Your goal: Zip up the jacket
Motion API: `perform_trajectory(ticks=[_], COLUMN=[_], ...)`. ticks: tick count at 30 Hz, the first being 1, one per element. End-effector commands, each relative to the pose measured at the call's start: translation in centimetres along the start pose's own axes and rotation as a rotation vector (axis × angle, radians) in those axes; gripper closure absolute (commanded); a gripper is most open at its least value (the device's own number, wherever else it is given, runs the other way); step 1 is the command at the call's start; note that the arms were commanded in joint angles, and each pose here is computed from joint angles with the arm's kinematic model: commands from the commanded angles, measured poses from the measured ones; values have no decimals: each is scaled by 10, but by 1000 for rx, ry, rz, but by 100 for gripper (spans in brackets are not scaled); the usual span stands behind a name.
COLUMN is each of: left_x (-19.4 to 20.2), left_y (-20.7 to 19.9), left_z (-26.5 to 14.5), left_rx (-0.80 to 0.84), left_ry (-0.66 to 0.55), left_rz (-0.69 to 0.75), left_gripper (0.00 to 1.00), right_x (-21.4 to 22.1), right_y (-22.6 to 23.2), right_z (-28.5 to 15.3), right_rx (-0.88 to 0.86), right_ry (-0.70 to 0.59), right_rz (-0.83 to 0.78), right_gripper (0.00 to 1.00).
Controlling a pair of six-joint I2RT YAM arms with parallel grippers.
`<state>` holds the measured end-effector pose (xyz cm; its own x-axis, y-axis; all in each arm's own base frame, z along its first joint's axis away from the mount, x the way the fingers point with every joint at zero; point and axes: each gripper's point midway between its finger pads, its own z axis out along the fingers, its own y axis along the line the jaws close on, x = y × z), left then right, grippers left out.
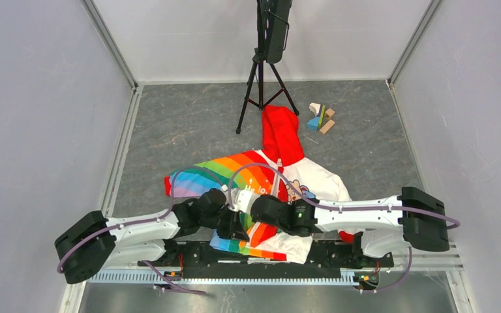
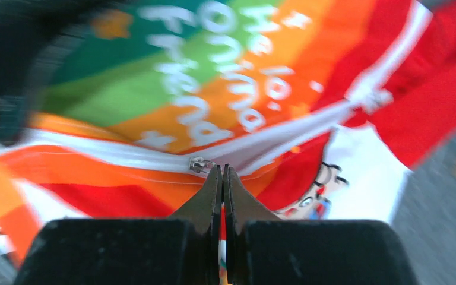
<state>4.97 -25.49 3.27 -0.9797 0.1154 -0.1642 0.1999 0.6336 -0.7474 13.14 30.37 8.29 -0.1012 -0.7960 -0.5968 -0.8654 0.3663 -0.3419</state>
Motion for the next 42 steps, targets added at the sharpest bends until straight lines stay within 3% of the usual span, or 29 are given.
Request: perform_trajectory(ticks=[1,6,11,16,25,27,30,33,35,40,41,42], left_x=[20,20,22,22,-1,-10,-16,-21,-26,-50,-58,-64], left_y=[25,24,22,15,-13,-14,-19,-24,-26,-35,-38,-41], left_z=[-5,-5,-3,-3,0,2,3,-2,-9,-40,-50,-59], left_rx=[-86,-82,-61,-32,15,-13,-18,-10,-23,-107,-133,-154], left_ry=[60,55,72,71,24,10,-2,-33,-59,-175,-206,-230], left_rz=[10,17,28,41,86,103,106,116,137,230,256,278], left_gripper=[98,98,98,98,98,90,64,45,38,25,16,12], right_x=[31,37,21,6,4,1,-2,-4,-7,-28,-33,-38], right_y=[-96,-160,-219,-270,-269,-260,-251,-253,-259,-256,-253,-253], right_z=[-12,-4,11,19,32,30,19,-9,-35,-97,-107,-123], right_rx=[372,506,611,670,554,511,478,515,564,552,534,532], right_ry=[153,140,186,142,130,92,42,-3,-43,-220,-256,-302], right_rz=[-55,-5,-18,34,30,62,122,192,263,386,397,415], right_gripper=[99,99,99,99,99,83,50,30,5,2,2,2])
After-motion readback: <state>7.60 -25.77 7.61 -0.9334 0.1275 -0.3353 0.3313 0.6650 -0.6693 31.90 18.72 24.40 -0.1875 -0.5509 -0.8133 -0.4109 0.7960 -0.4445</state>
